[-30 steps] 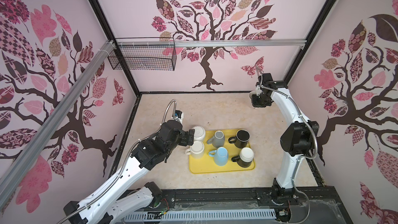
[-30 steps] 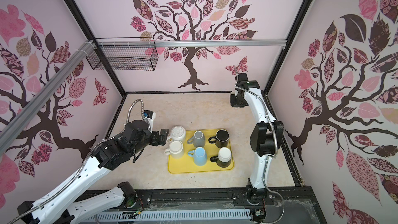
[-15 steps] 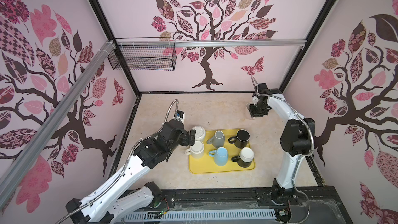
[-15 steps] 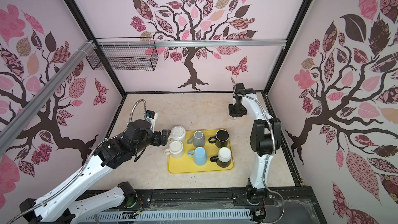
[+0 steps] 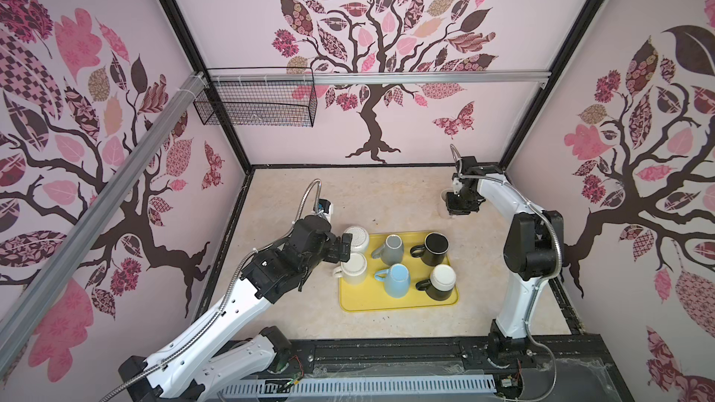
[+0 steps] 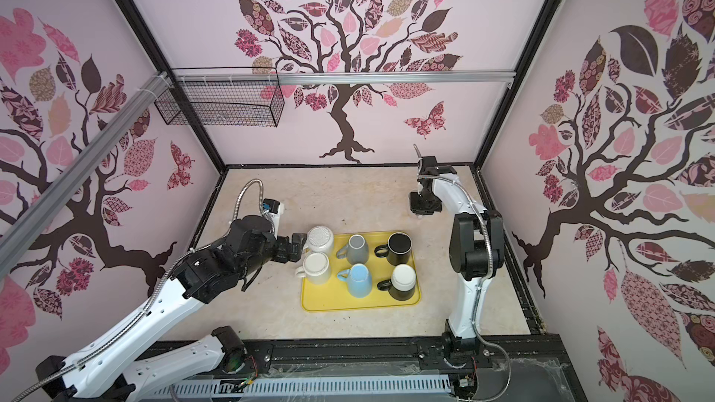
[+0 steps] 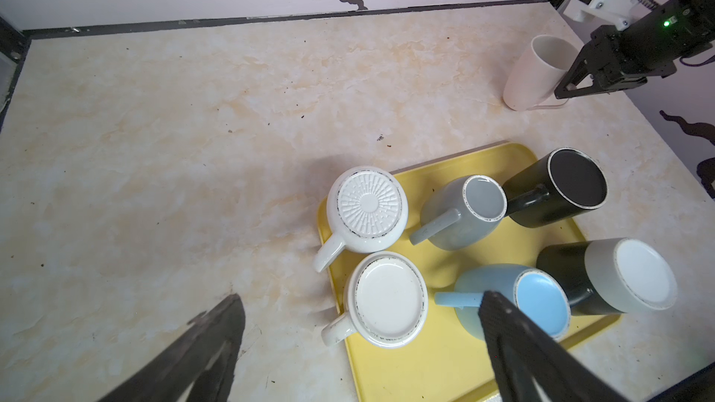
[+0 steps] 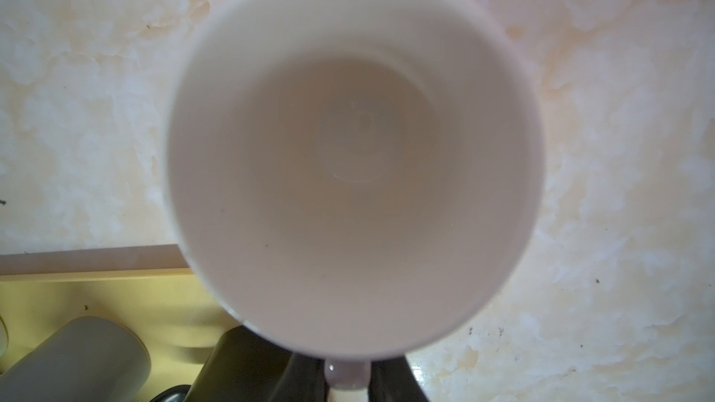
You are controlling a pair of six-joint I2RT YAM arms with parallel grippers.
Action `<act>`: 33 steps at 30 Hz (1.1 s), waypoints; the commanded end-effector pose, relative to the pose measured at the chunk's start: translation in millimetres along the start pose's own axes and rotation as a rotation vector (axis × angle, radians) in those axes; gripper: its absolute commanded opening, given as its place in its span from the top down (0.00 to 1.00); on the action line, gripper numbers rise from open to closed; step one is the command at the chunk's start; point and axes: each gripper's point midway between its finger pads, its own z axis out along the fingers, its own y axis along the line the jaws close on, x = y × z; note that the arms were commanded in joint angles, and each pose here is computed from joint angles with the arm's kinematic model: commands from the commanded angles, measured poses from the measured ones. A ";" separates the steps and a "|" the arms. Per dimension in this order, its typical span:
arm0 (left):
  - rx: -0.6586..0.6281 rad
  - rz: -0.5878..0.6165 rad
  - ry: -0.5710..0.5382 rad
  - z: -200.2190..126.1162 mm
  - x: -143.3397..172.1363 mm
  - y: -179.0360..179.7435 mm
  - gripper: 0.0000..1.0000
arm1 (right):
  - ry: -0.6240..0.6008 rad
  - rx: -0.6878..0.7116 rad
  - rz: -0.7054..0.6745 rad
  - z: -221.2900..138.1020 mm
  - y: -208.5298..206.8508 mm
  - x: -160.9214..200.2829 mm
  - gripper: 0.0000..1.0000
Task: Turn the mug right side up
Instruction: Place the mug at the top-right of the table.
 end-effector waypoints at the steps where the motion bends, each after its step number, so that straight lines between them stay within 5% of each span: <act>1: -0.004 -0.005 -0.002 3.6 4.3 1.9 0.02 | -0.072 -0.014 -0.004 -16.6 4.5 -11.7 1.00; 9: -0.004 -0.009 0.000 4.3 5.2 2.0 0.02 | -0.081 -0.015 -0.005 -17.4 5.4 -9.2 0.90; 26: -0.007 -0.013 -0.011 1.5 5.0 4.1 0.02 | -0.174 0.024 -0.020 -50.9 11.8 -14.0 0.34; 30: -0.016 -0.014 -0.022 -0.2 3.1 6.3 0.02 | -0.250 0.053 -0.043 -74.7 18.9 -17.4 0.00; 33: -0.015 -0.015 -0.032 -2.2 2.1 6.9 0.02 | -0.333 0.044 -0.051 -101.2 26.8 -21.5 0.00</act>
